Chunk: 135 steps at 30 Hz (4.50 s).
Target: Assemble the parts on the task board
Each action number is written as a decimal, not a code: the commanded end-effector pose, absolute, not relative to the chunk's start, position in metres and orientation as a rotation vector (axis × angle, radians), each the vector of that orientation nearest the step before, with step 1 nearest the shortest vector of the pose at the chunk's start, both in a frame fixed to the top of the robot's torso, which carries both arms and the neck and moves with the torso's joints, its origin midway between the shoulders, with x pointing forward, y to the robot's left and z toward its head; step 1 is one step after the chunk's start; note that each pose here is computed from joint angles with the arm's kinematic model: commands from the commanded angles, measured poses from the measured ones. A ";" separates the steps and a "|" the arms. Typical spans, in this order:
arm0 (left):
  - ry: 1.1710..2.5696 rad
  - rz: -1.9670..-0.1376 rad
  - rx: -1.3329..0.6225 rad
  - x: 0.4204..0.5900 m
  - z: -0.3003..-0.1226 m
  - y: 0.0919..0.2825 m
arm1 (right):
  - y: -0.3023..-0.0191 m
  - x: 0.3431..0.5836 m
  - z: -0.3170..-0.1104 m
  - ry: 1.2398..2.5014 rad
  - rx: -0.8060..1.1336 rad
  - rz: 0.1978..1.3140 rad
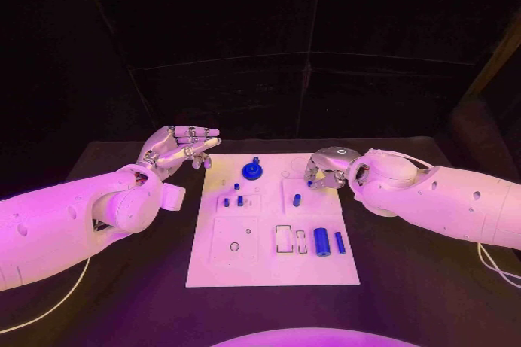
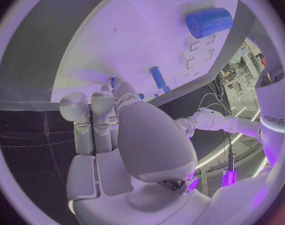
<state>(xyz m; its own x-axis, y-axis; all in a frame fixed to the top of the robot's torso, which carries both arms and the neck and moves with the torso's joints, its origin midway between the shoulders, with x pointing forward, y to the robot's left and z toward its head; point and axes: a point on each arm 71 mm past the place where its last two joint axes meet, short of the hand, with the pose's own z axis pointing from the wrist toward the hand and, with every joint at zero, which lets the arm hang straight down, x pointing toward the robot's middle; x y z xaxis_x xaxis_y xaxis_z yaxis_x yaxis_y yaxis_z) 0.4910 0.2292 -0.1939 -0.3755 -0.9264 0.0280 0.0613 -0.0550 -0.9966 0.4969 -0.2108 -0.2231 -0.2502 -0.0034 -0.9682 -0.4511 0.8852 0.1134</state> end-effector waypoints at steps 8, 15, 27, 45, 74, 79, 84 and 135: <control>1.410 -1.575 -0.988 0.491 -0.193 0.227 | -0.207 0.498 -0.228 1.825 -0.357 0.440; 1.414 -1.571 -0.991 0.491 -0.194 0.228 | -0.208 0.498 -0.232 1.858 -0.357 0.422; 1.420 -1.567 -0.995 0.492 -0.194 0.229 | -0.204 0.496 -0.229 1.795 -0.348 0.413; 1.421 -1.545 -1.003 0.495 -0.196 0.234 | -0.208 0.478 -0.208 1.662 -0.287 0.492; 1.437 -1.555 -1.000 0.498 -0.197 0.222 | -0.097 0.437 -0.183 1.619 -0.425 0.823; 1.440 -1.560 -0.999 0.498 -0.197 0.220 | -0.081 0.427 -0.204 1.657 -0.454 0.859; 1.442 -1.563 -0.999 0.498 -0.197 0.218 | -0.073 0.423 -0.221 1.686 -0.465 0.872; 1.461 -1.565 -1.005 0.499 -0.198 0.217 | -0.072 0.419 -0.255 1.823 -0.507 0.845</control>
